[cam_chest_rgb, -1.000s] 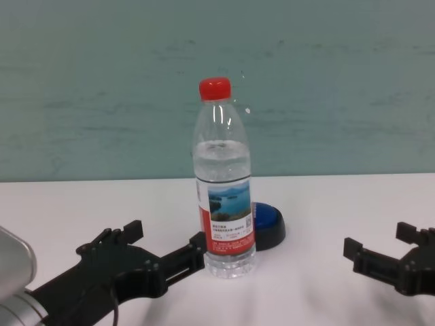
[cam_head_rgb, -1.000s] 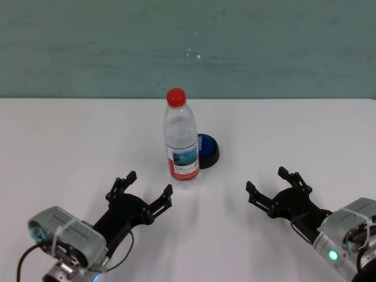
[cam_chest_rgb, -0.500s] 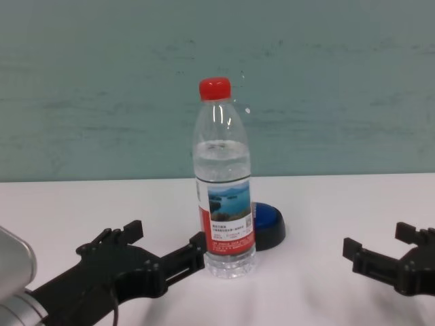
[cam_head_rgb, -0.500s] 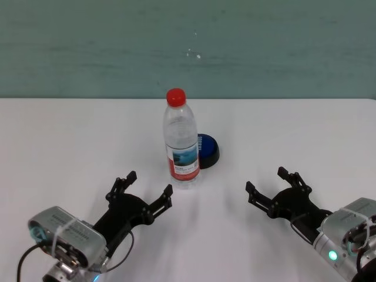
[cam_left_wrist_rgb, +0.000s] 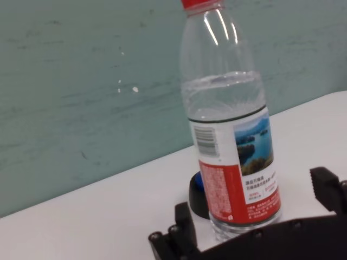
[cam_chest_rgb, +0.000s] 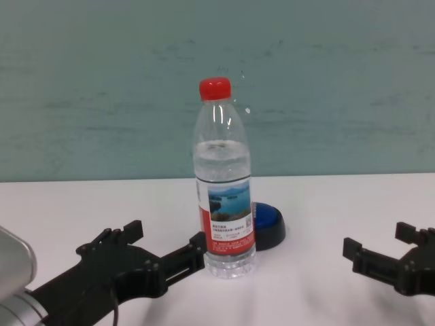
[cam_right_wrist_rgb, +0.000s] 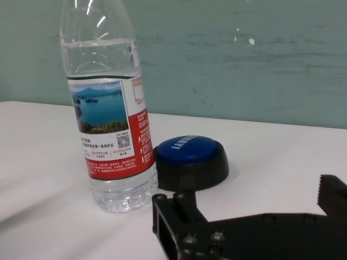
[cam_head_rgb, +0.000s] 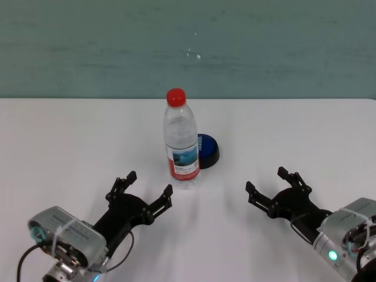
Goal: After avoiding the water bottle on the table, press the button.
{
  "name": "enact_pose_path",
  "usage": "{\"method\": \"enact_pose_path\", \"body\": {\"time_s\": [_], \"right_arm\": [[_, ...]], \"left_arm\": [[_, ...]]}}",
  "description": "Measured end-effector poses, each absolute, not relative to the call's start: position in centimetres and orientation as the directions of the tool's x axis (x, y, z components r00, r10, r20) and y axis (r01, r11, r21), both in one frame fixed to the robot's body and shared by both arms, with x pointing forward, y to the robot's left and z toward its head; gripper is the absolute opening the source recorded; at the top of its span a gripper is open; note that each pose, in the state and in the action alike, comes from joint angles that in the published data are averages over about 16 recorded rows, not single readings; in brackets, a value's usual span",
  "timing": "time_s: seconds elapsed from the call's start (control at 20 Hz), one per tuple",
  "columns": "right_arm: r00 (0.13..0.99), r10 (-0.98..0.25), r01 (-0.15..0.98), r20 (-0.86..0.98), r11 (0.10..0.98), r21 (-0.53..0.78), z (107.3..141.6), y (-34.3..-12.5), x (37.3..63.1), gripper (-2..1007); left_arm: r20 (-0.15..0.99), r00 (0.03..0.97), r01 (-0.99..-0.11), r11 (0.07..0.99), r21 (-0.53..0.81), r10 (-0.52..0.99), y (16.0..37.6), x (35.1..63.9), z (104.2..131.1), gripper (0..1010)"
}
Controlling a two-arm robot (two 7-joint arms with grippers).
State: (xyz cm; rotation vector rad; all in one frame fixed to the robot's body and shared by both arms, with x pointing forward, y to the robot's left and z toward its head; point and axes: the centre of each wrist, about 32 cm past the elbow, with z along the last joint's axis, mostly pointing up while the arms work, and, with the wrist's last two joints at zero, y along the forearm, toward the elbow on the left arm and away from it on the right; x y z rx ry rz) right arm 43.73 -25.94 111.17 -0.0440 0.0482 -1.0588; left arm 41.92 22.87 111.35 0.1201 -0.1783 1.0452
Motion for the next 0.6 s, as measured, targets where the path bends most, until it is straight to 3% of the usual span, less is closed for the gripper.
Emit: {"method": "enact_pose_path", "body": {"time_s": [0.6], "right_arm": [[0.489,-0.872,0.870,-0.018,0.489,-0.059,111.17,-25.94,43.73,1003]], "left_arm": [[0.203,0.489,-0.868,0.497,0.014,0.848,22.87,41.92,111.35,1000]]}}
